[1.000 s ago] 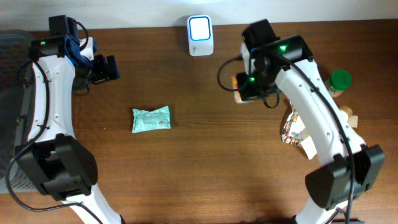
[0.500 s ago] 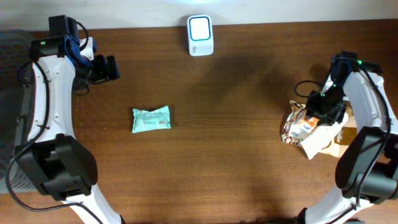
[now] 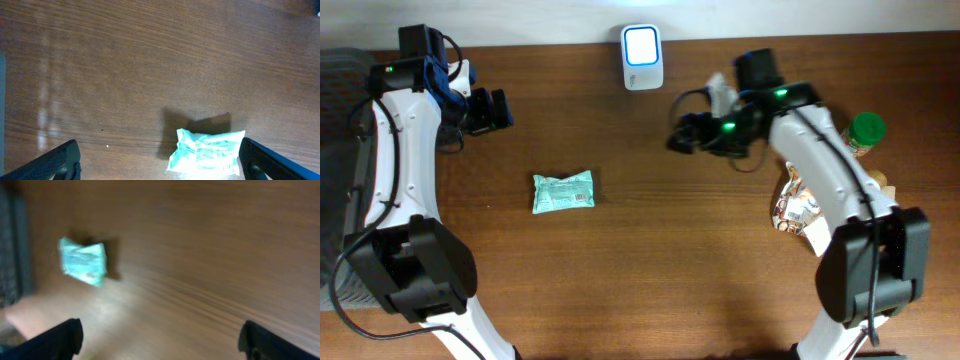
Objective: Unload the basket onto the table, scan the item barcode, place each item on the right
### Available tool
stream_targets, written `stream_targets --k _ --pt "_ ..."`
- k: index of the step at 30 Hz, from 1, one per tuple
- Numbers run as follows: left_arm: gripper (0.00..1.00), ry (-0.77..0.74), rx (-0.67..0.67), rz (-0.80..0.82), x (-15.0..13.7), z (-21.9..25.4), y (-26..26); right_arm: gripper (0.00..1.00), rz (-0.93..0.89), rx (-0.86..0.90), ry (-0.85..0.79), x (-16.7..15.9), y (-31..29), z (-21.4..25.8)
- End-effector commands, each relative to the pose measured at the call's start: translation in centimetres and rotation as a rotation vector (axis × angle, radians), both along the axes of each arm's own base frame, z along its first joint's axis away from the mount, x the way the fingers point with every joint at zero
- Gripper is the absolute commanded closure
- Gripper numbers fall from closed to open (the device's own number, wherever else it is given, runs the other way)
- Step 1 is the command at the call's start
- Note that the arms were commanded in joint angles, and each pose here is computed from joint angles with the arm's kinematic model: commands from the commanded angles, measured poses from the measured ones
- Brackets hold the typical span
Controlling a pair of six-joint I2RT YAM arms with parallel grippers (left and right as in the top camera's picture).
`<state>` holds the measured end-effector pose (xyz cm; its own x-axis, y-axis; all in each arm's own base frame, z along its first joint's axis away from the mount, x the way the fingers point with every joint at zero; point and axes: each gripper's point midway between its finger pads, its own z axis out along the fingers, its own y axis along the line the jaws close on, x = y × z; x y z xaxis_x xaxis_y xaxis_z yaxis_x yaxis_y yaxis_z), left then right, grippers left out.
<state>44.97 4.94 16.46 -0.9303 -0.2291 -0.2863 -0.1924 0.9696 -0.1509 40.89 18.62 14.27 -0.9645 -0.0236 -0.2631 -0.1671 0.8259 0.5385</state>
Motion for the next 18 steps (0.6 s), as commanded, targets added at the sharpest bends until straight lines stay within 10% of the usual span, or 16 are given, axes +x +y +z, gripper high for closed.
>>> stream_targets --k 1,5,11,18 --pt "0.01 -0.022 -0.001 0.000 0.0 0.9 0.2 0.01 0.006 0.074 0.037 -0.2 6.5 -1.1" --pt "0.01 -0.022 -0.001 0.000 0.0 0.9 0.2 0.05 0.131 0.119 0.043 -1.7 14.3 -5.2" --pt "0.01 -0.022 -0.001 0.000 0.0 0.9 0.2 0.60 0.140 0.124 0.139 -4.1 19.3 -10.5" --pt "0.01 -0.022 -0.001 0.000 0.0 0.9 0.2 0.47 0.175 0.140 0.211 -5.6 20.2 -13.1"
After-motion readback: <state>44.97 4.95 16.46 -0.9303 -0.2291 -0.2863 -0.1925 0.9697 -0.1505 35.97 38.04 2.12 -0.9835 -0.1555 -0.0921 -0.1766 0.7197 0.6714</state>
